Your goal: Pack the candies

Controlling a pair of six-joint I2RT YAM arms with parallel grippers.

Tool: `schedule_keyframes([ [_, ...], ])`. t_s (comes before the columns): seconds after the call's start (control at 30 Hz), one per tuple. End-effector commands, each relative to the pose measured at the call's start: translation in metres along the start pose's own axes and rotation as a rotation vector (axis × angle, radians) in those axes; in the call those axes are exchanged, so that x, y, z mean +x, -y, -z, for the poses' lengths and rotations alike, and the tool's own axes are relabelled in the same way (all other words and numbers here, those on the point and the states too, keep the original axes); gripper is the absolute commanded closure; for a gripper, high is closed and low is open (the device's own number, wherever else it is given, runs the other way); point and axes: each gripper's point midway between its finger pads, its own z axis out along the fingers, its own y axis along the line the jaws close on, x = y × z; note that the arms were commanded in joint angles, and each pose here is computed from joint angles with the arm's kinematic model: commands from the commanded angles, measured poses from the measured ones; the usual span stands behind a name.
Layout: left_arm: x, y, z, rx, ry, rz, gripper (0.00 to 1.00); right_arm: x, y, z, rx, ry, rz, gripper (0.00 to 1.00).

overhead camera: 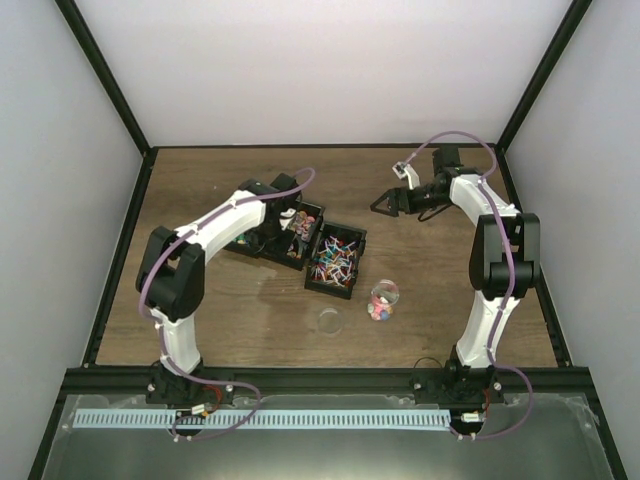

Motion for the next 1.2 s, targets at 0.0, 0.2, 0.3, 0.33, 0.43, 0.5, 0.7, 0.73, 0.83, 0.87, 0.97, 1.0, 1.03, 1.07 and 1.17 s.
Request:
schedule_keyframes([
  [0.0, 0.012, 0.002, 0.018, 0.028, 0.019, -0.011, 0.96, -0.022, -0.013, 0.003, -0.057, 0.043, 0.058, 0.00],
  [0.2, 0.027, 0.003, 0.044, 0.067, 0.073, -0.054, 0.96, -0.043, -0.028, 0.000, -0.089, 0.063, 0.178, 0.00],
  [0.3, 0.021, 0.012, 0.075, 0.141, 0.194, -0.077, 0.96, -0.035, -0.035, -0.008, -0.098, 0.039, 0.215, 0.00],
  [0.33, 0.020, 0.017, 0.087, 0.173, 0.240, -0.093, 0.96, -0.031, -0.038, -0.012, -0.105, 0.024, 0.216, 0.00],
  [0.43, 0.024, 0.034, 0.115, 0.233, 0.346, -0.169, 0.96, -0.024, -0.046, -0.020, -0.121, 0.007, 0.210, 0.00],
  [0.5, 0.037, 0.056, 0.122, 0.260, 0.345, -0.255, 0.96, -0.022, -0.048, -0.023, -0.128, 0.009, 0.198, 0.00],
  [0.7, 0.072, 0.104, 0.124, 0.318, 0.280, -0.367, 0.96, -0.018, -0.046, -0.024, -0.124, -0.003, 0.174, 0.00],
  [0.73, 0.076, 0.108, 0.122, 0.333, 0.260, -0.369, 0.96, -0.016, -0.046, -0.024, -0.122, -0.006, 0.173, 0.00],
  [0.83, 0.090, 0.121, 0.116, 0.367, 0.195, -0.375, 0.96, -0.011, -0.045, -0.024, -0.118, -0.015, 0.170, 0.00],
  [0.87, 0.094, 0.126, 0.114, 0.375, 0.182, -0.379, 0.96, -0.009, -0.045, -0.025, -0.115, -0.017, 0.167, 0.00],
  [0.97, 0.105, 0.138, 0.109, 0.390, 0.149, -0.404, 0.96, -0.004, -0.045, -0.024, -0.113, -0.019, 0.160, 0.00],
  [1.0, 0.107, 0.139, 0.106, 0.389, 0.128, -0.401, 0.96, -0.003, -0.045, -0.024, -0.112, -0.017, 0.161, 0.00],
  [1.03, 0.110, 0.139, 0.101, 0.385, 0.101, -0.389, 0.96, -0.002, -0.046, -0.024, -0.113, -0.015, 0.161, 0.00],
  [1.07, 0.112, 0.139, 0.098, 0.383, 0.077, -0.379, 0.96, -0.001, -0.046, -0.024, -0.115, -0.014, 0.159, 0.00],
  [1.17, 0.117, 0.137, 0.090, 0.378, 0.028, -0.326, 0.96, 0.001, -0.048, -0.024, -0.121, -0.006, 0.152, 0.00],
])
